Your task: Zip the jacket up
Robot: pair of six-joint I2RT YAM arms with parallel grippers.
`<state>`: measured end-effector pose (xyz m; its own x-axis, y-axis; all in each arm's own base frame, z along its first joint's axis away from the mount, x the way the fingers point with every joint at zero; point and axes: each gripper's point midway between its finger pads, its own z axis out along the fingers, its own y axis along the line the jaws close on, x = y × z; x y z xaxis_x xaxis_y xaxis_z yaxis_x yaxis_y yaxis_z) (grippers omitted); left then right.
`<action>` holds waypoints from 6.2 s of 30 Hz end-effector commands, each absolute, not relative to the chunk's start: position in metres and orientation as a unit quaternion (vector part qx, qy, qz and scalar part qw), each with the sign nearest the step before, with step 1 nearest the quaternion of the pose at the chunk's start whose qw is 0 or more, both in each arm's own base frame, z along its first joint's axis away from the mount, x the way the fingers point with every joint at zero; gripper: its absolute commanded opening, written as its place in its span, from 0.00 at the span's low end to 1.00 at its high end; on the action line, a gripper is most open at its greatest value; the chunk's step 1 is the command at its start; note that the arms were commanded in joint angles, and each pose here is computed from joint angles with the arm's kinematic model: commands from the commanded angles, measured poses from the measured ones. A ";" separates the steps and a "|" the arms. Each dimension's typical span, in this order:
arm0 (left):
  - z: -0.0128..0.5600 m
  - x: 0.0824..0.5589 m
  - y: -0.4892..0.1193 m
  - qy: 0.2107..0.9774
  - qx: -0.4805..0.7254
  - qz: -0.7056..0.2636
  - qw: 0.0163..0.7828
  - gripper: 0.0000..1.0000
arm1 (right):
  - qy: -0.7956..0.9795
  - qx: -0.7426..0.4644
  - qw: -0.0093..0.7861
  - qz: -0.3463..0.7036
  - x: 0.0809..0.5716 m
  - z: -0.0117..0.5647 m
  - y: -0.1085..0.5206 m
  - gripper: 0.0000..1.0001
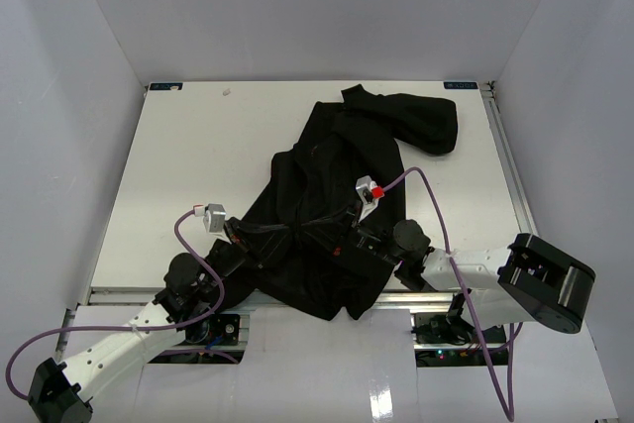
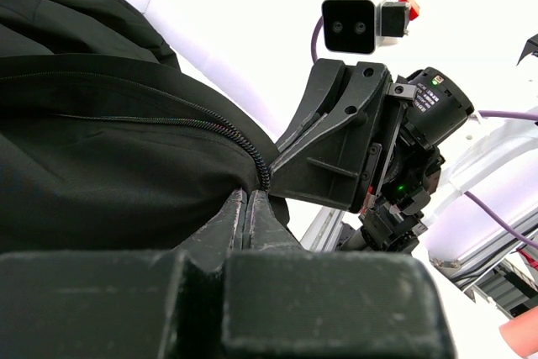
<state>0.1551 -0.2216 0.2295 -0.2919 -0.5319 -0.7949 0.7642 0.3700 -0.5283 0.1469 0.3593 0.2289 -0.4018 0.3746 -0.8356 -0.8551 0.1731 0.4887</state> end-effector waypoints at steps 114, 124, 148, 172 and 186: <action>0.220 0.155 -0.225 0.587 0.101 -0.557 0.579 0.00 | 0.425 -0.162 0.588 0.669 0.138 0.321 0.332 0.08; 0.219 0.155 -0.225 0.588 0.102 -0.557 0.578 0.00 | 0.420 -0.158 0.596 0.666 0.139 0.325 0.328 0.08; 0.225 0.154 -0.225 0.585 0.102 -0.559 0.578 0.00 | 0.422 -0.170 0.588 0.669 0.134 0.319 0.330 0.08; 0.224 0.156 -0.225 0.588 0.087 -0.567 0.570 0.00 | 0.422 -0.182 0.589 0.664 0.132 0.315 0.330 0.08; 0.224 0.157 -0.224 0.590 0.081 -0.564 0.572 0.00 | 0.416 -0.184 0.583 0.673 0.127 0.317 0.329 0.08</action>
<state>0.1568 -0.2253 0.2280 -0.3309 -0.5432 -0.7716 0.7466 0.3493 -0.5661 0.1456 0.3548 0.2315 -0.3956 0.3846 -0.8340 -0.8562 0.1742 0.4864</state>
